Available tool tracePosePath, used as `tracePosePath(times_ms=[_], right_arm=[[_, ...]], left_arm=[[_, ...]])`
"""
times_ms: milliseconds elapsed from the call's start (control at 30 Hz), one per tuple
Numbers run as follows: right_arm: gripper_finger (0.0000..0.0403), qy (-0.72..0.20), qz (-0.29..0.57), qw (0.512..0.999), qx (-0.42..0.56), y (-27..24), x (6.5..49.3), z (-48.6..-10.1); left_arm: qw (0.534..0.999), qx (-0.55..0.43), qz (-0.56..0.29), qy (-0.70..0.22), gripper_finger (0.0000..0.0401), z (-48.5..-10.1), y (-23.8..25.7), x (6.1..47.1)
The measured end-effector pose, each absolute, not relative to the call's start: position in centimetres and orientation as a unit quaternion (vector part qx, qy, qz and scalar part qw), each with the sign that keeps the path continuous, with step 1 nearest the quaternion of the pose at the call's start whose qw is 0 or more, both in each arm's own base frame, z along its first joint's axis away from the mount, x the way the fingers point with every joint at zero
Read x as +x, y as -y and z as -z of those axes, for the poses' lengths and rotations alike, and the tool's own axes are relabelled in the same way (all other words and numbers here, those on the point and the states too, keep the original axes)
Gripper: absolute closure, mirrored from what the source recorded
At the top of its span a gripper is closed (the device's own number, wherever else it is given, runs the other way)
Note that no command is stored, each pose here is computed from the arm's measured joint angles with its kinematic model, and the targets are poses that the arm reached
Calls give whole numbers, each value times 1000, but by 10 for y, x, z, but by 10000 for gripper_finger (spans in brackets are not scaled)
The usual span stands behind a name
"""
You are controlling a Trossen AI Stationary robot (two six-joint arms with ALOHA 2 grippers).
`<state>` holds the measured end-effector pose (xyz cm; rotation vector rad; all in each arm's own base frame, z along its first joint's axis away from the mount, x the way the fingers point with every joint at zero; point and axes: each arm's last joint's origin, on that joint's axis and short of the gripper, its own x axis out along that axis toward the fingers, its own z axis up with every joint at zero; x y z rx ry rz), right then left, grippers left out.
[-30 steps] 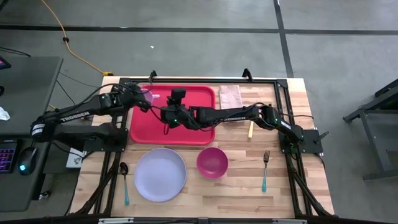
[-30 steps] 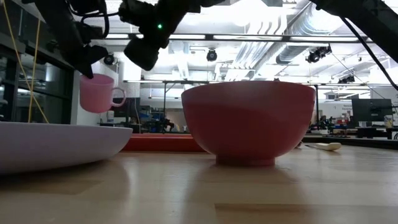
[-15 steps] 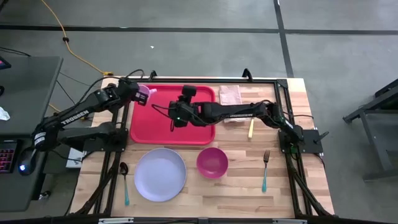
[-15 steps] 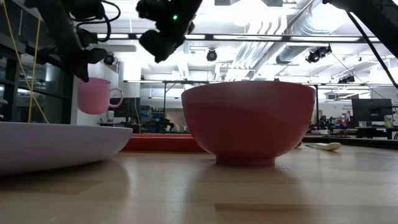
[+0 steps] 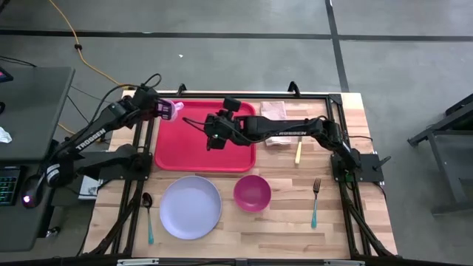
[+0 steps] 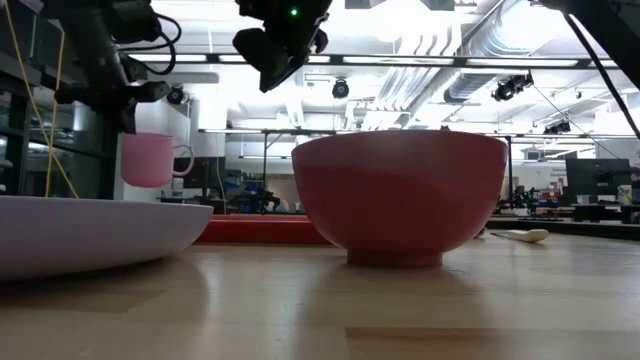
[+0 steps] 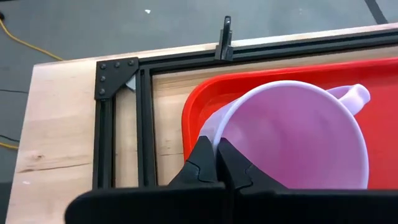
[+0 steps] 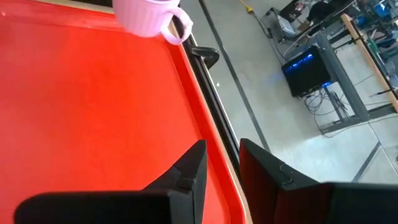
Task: Set up tray
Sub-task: Put the pink mug on the top left of the red serving tray
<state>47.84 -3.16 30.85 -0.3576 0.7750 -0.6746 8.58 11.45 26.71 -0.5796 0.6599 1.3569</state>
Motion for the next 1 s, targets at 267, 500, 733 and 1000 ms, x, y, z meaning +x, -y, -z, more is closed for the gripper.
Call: tracePosePath(times_ms=[267,500,733,1000], right_arm=[[329,-358,302,874,-128,34,480,-308],[329,-337,275,897,-80,31,484,-307],[329,-319,240,914,-66,18,475,-275],[329,-276,277,920,-27,24,415,-277]], left_arm=[[710,-261,-596,-268,389,-271,-120,88],[714,-261,-595,-261,389,-272,-120,89],[716,-264,-591,-261,389,-272,-120,89],[719,-273,-589,-249,389,-273,-121,90]])
